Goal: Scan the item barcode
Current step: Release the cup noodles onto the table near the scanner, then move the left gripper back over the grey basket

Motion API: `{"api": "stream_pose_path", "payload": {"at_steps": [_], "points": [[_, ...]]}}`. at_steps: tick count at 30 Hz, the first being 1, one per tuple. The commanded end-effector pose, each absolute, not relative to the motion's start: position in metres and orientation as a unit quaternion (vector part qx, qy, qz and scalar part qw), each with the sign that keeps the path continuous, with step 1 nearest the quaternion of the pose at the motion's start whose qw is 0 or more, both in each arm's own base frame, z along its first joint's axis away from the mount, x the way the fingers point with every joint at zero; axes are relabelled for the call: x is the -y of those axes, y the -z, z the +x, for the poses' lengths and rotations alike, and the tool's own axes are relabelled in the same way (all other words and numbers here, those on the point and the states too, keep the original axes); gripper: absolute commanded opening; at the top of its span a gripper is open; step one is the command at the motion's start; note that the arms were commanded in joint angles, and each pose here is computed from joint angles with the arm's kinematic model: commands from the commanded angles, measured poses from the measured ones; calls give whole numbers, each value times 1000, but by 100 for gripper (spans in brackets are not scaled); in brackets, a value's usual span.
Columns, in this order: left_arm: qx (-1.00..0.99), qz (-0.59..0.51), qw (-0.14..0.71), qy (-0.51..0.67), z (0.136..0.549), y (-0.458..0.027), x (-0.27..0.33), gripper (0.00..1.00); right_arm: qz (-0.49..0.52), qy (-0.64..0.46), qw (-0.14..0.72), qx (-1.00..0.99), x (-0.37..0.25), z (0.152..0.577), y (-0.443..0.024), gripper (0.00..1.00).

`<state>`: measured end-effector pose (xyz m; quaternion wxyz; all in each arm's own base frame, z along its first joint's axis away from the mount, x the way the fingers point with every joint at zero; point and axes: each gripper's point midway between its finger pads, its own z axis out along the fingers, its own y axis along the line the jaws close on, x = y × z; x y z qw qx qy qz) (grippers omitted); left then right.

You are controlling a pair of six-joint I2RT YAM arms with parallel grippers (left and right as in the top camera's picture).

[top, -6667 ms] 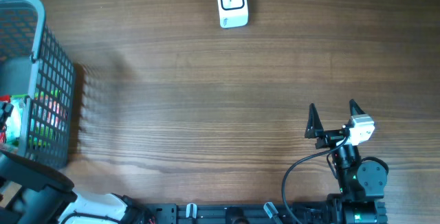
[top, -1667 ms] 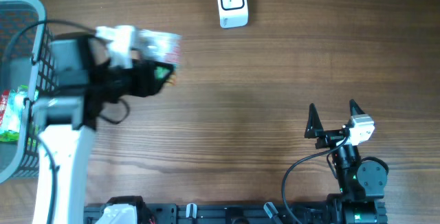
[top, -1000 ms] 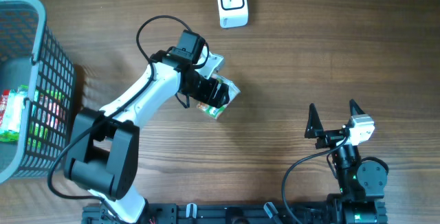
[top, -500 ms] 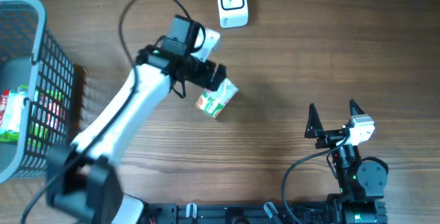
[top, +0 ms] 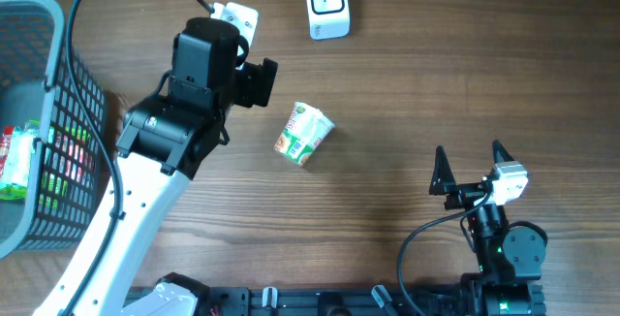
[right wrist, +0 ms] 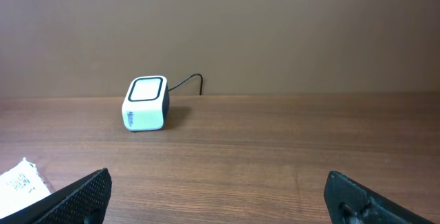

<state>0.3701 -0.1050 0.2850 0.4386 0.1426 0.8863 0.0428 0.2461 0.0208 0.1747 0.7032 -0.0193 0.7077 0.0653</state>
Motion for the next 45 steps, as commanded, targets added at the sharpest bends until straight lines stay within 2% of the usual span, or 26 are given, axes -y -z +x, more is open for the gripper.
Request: {"api": "stream_pose_path", "payload": {"at_steps": [1,21,25,31,35,41,45], "points": [[-883,139,444,-54,371,-291,100,100,-28,-66,706,-704,-23,245,-176,100],[-878,139,457,-44,375,-296,105,100,-28,-66,706,-704,-23,245,-176,100],[-857,102,505,-6,387,-323,113,100,-28,-66,706,-704,-23,245,-176,100],[-848,-147,510,-2,375,-385,9,100,-28,-66,706,-704,-23,245,-176,100],[-810,-263,523,-20,356,-414,-62,100,-28,-66,706,-704,-23,245,-176,100],[-768,-423,475,-76,316,-390,-159,100,-28,-66,706,-704,-23,245,-176,100],[-768,-465,428,-104,301,-366,-191,100,-28,-66,706,-704,-23,245,-176,100]]}}
